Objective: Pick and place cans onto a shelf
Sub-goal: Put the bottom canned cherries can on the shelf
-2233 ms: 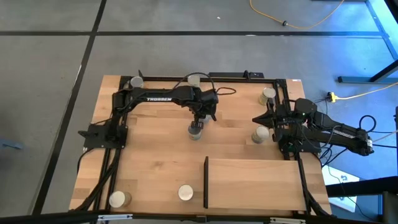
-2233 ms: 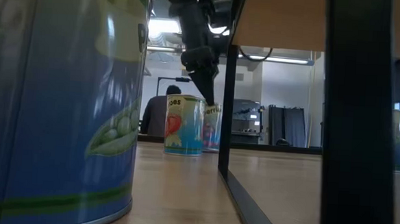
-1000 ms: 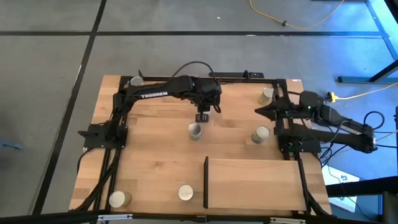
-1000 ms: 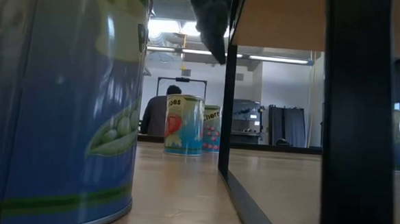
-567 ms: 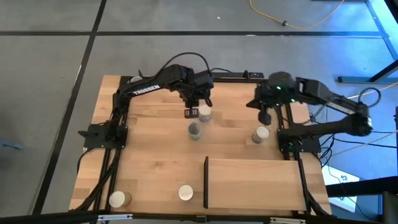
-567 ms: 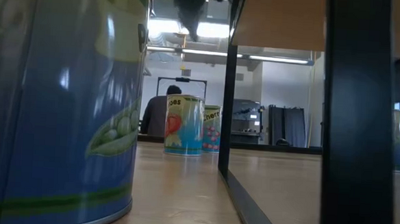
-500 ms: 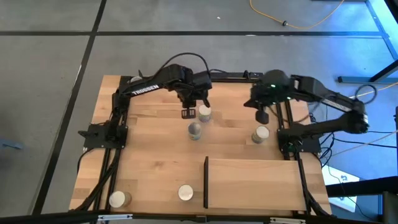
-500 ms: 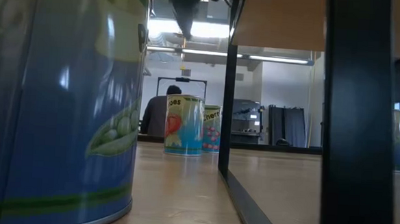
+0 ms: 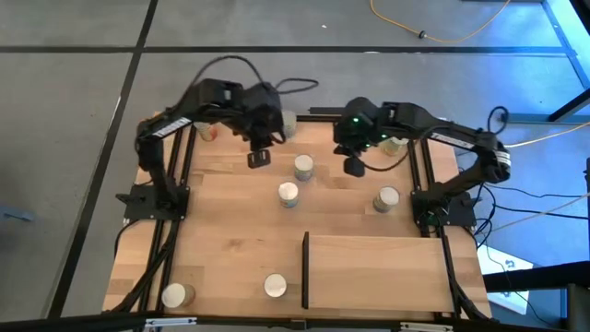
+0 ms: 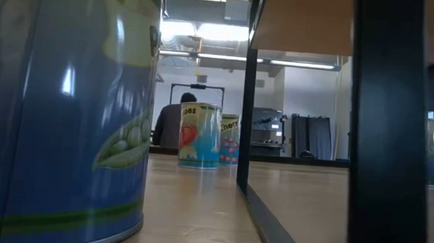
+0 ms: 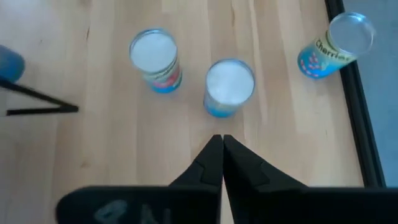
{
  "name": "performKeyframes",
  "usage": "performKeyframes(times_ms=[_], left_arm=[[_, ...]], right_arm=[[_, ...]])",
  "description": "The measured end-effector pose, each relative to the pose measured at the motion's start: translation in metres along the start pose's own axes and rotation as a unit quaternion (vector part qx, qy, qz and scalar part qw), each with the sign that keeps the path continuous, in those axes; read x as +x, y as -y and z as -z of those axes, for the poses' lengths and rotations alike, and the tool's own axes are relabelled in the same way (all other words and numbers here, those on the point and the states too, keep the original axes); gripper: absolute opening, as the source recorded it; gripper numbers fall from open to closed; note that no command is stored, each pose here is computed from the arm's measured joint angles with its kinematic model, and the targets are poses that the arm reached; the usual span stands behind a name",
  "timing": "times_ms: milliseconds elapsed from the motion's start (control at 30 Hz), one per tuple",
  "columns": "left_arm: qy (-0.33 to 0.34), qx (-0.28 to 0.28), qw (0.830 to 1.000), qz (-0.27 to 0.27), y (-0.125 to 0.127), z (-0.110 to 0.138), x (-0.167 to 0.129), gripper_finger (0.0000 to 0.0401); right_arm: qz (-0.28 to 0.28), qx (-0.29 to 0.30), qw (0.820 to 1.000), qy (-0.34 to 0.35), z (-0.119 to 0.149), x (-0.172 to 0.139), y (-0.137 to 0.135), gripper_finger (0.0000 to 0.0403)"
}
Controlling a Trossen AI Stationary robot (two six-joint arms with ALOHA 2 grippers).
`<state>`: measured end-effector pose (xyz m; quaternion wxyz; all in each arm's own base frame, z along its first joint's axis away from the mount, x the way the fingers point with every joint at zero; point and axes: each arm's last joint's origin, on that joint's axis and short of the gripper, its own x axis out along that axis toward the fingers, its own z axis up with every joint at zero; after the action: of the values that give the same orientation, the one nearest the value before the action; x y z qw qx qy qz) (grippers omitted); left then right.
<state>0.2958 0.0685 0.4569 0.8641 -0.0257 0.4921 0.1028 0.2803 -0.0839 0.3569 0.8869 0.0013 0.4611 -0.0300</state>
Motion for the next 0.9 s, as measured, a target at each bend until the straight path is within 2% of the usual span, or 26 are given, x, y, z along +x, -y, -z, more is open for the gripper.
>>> performKeyframes(times_ms=[233,367,700,900], left_arm=[[0.043,-0.01,0.999,-0.002,-0.001,0.015,-0.036,0.0055],[0.062,-0.011,0.998,-0.006,-0.001,0.023,-0.052,0.0058],[0.087,-0.014,0.994,-0.069,-0.005,0.035,-0.074,0.0058],[0.086,-0.015,0.993,-0.073,-0.005,0.035,-0.074,0.0055]], right_arm=[[0.008,-0.012,0.999,0.041,-0.015,0.02,0.006,0.0074],[0.003,-0.065,0.997,0.029,-0.017,0.033,0.007,0.0096],[-0.038,-0.217,0.975,-0.036,-0.018,0.094,-0.005,0.01],[-0.047,-0.227,0.97,-0.077,-0.013,0.128,-0.006,0.01]])
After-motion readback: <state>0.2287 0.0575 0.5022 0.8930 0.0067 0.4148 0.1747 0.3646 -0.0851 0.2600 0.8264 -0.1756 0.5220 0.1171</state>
